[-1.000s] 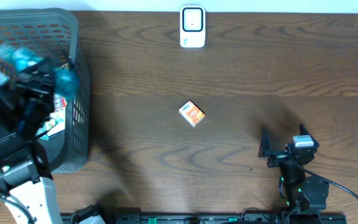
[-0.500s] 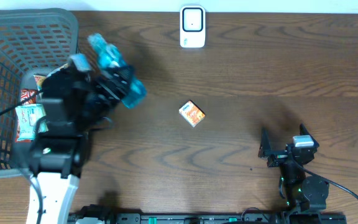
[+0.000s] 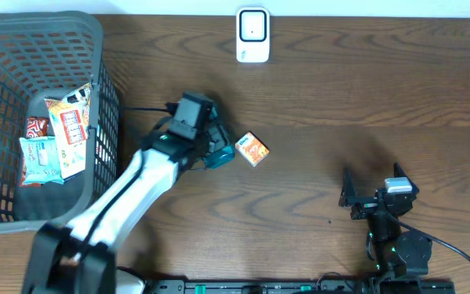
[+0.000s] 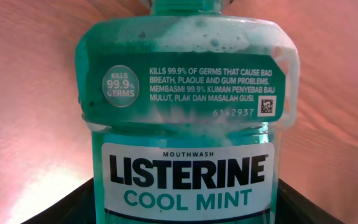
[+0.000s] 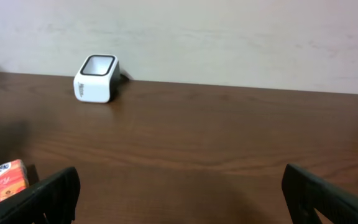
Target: Scan the item barcode
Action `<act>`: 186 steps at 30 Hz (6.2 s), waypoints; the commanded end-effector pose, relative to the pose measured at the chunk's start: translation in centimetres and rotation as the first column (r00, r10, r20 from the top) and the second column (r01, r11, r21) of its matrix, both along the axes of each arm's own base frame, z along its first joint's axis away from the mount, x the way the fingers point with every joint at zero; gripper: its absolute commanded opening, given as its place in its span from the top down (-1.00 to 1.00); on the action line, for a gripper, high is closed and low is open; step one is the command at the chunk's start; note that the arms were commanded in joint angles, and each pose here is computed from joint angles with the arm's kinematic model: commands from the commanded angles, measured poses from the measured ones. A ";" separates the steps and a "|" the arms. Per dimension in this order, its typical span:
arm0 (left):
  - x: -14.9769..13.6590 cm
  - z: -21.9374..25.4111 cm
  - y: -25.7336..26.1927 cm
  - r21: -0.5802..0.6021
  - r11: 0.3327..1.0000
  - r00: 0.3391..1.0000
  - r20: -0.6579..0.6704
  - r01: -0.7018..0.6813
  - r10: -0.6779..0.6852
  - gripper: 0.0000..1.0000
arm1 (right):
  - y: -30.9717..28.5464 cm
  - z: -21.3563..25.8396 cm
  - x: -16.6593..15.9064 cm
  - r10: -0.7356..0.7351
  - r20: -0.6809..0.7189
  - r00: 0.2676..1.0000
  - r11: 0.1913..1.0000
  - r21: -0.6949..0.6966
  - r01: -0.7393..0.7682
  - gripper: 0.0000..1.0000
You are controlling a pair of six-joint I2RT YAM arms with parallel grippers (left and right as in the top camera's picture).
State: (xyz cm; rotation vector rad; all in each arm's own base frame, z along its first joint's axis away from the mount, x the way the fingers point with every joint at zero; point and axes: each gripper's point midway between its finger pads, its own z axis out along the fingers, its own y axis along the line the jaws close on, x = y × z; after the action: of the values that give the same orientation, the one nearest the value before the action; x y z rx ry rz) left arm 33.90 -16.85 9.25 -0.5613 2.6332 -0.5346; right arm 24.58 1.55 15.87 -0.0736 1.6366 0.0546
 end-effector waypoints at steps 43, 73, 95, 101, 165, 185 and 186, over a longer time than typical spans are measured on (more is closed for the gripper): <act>-2.4 -1.5 -12.4 -0.002 0.945 0.939 0.116 0.327 -0.325 -0.99 | 0.0 -0.2 0.0 0.000 -0.004 1.000 1.000 -0.015 0.000 -0.98; -7.8 26.5 -5.8 0.154 0.893 0.501 0.781 0.423 -0.373 -0.95 | 0.0 -0.2 0.0 0.000 -0.004 1.000 1.000 -0.015 0.000 -0.99; -8.4 37.2 17.8 0.088 0.682 0.346 0.904 -0.726 0.251 -0.96 | 0.0 -0.2 0.0 0.000 -0.004 1.000 1.000 -0.014 0.000 -0.99; -9.1 35.1 23.0 0.062 0.489 0.281 0.878 -0.870 0.387 -0.96 | 0.0 -0.2 0.0 0.000 -0.004 1.000 1.000 -0.014 0.000 -0.98; -2.5 -0.4 36.6 0.354 0.556 0.570 -0.074 -0.752 0.818 -0.96 | 0.0 -0.2 0.0 0.000 -0.004 1.000 1.000 -0.014 0.000 -0.99; -3.6 -6.1 37.1 0.420 0.564 0.530 -0.208 -0.711 0.822 -0.96 | 0.0 -0.2 0.0 0.000 -0.004 1.000 1.000 -0.015 0.000 -0.99; -3.7 -6.1 37.2 0.422 0.561 0.525 -0.210 -0.712 0.825 -0.96 | 0.0 -0.2 0.0 0.000 -0.004 1.000 1.000 -0.015 0.000 -0.99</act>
State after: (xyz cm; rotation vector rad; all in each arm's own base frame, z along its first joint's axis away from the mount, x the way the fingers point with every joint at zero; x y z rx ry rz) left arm 31.41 19.78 4.87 -1.7213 2.3007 0.2501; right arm 24.58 1.55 15.87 -0.0733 1.6367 0.0549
